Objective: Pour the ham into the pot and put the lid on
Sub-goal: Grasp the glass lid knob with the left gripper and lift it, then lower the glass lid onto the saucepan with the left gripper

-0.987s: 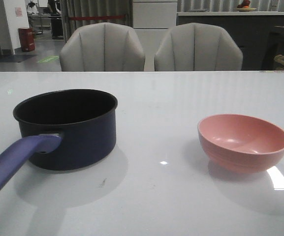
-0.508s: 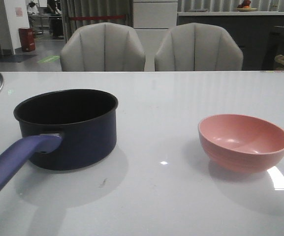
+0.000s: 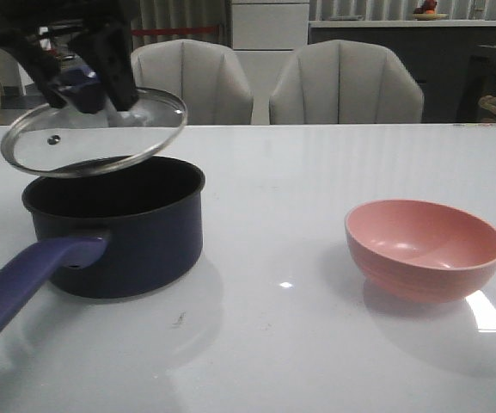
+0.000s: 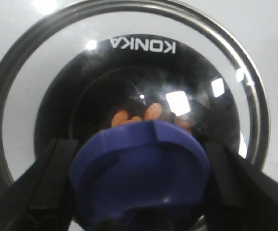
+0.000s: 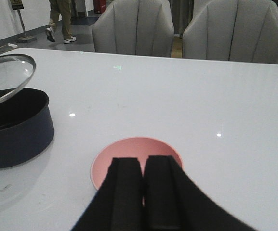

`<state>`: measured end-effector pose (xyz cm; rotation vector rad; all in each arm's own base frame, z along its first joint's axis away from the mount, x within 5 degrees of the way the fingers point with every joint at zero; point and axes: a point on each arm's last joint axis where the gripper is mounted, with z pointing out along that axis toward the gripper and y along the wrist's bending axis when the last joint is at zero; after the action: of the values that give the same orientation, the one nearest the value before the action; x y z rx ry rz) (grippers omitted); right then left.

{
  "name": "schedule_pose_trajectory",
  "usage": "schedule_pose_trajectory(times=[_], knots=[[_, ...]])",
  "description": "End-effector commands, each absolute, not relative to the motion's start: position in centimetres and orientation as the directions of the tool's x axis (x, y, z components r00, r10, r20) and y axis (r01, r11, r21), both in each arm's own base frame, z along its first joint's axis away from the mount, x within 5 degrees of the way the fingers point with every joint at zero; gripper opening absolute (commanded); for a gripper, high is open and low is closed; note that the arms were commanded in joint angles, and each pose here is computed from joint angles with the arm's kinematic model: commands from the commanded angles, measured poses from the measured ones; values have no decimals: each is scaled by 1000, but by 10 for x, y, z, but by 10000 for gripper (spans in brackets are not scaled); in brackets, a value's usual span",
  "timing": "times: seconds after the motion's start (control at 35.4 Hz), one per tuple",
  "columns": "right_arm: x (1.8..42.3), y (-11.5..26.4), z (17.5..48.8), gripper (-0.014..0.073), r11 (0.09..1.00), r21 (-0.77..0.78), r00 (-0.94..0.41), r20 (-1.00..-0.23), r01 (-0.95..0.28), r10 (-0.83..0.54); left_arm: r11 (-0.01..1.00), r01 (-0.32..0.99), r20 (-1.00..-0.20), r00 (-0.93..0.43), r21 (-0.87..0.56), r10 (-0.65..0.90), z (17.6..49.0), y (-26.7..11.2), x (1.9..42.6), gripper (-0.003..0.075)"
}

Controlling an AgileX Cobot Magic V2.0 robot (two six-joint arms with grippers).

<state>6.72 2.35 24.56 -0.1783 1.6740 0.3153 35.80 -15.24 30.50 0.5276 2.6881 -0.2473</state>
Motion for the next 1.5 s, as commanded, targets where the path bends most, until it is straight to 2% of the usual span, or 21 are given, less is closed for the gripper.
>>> schedule_pose_trajectory(times=[0.0, 0.14, 0.28, 0.45, 0.65, 0.87, 1.1, 1.18, 1.47], knots=[[68, 21, 260, 148, 955, 101, -48, -995, -279, 91, 896, 433, -493, -803, -97, 334, 333, -167, 356, 130], [68, 21, 260, 148, 955, 101, -48, -995, -279, 91, 890, 453, -405, -823, -44, 398, 323, -172, 360, 130], [68, 21, 260, 148, 955, 101, -48, -995, -279, 91, 891, 454, -375, -827, -5, 419, 321, -168, 360, 130], [68, 21, 260, 148, 955, 101, -48, -995, -279, 91, 891, 454, -371, -832, -25, 413, 320, -170, 360, 130], [68, 21, 260, 148, 955, 101, -48, -995, -279, 91, 891, 452, -334, -846, -37, 415, 303, -174, 367, 130], [68, 21, 260, 148, 955, 101, -48, -995, -279, 91, 891, 449, -363, -843, -67, 397, 300, -179, 371, 137], [68, 21, 260, 148, 955, 101, -48, -995, -279, 91, 891, 449, -356, -845, -67, 399, 300, -178, 370, 140], [68, 21, 260, 148, 955, 101, -48, -995, -279, 91, 891, 449, -346, -848, -68, 401, 300, -178, 369, 183], [68, 21, 260, 148, 955, 101, -48, -995, -279, 91, 891, 449, -338, -851, -68, 403, 299, -178, 368, 404]])
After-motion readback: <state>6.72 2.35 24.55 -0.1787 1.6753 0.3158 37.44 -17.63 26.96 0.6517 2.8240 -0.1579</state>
